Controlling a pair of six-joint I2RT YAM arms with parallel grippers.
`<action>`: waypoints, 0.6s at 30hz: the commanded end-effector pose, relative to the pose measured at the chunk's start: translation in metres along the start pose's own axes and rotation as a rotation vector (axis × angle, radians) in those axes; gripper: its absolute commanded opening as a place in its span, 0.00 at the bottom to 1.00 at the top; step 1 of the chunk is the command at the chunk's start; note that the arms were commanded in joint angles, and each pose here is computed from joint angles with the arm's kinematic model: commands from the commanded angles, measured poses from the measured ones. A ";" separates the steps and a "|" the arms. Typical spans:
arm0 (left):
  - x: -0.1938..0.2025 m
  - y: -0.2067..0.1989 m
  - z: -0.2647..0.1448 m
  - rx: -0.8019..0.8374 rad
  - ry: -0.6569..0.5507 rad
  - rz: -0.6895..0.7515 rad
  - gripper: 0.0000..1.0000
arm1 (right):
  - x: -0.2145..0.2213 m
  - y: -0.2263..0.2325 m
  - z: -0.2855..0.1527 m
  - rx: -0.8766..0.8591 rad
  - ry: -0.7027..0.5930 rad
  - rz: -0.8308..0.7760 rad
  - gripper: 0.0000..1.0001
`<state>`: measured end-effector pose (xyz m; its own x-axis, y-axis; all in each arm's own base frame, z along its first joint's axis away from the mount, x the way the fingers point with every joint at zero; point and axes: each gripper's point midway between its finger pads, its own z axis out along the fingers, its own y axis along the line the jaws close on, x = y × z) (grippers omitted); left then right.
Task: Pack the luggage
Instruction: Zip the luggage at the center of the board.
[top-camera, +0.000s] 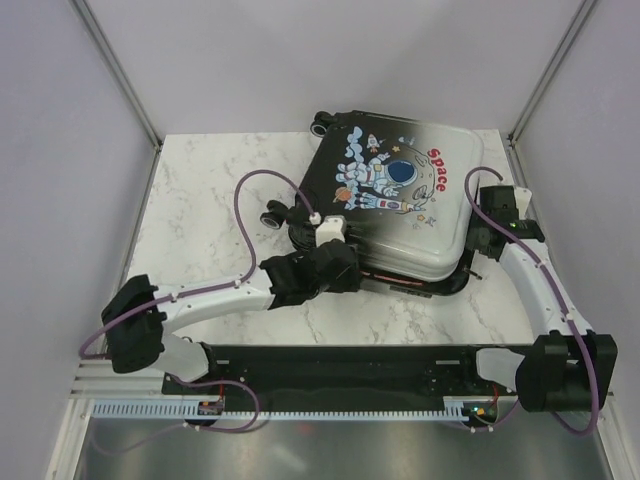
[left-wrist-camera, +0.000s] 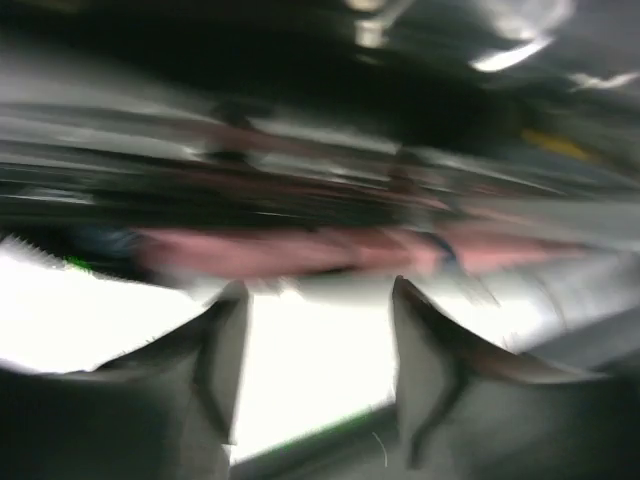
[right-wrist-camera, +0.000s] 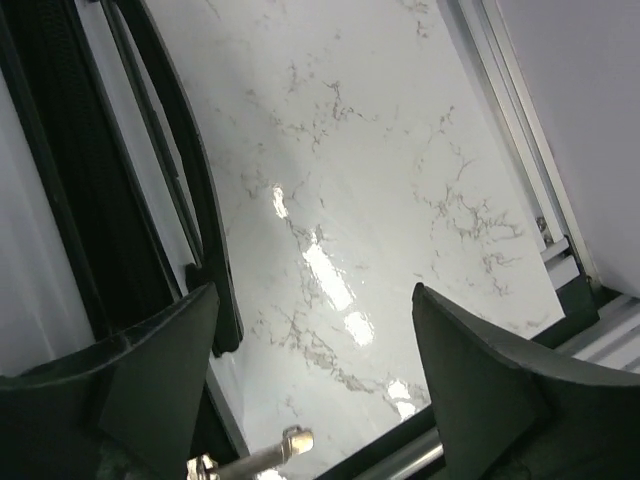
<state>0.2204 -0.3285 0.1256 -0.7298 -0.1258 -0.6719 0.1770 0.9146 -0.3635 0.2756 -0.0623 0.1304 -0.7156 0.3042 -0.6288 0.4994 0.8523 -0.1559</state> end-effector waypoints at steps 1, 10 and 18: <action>-0.020 -0.130 -0.125 0.587 0.027 0.193 0.69 | -0.036 0.047 -0.045 -0.261 -0.089 0.038 0.89; -0.096 -0.099 -0.181 0.497 -0.180 0.169 0.83 | -0.046 0.037 -0.074 -0.290 -0.141 0.101 0.95; -0.175 0.061 -0.155 0.116 -0.271 -0.028 0.90 | -0.042 0.048 -0.091 -0.405 -0.153 0.118 0.95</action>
<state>0.2416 -0.2398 0.3449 -0.5158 -0.3041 -0.8009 0.3239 0.7963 -0.5110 0.2798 -0.0169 0.2110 -0.5792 0.3433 -0.7394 0.3889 0.9135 0.1195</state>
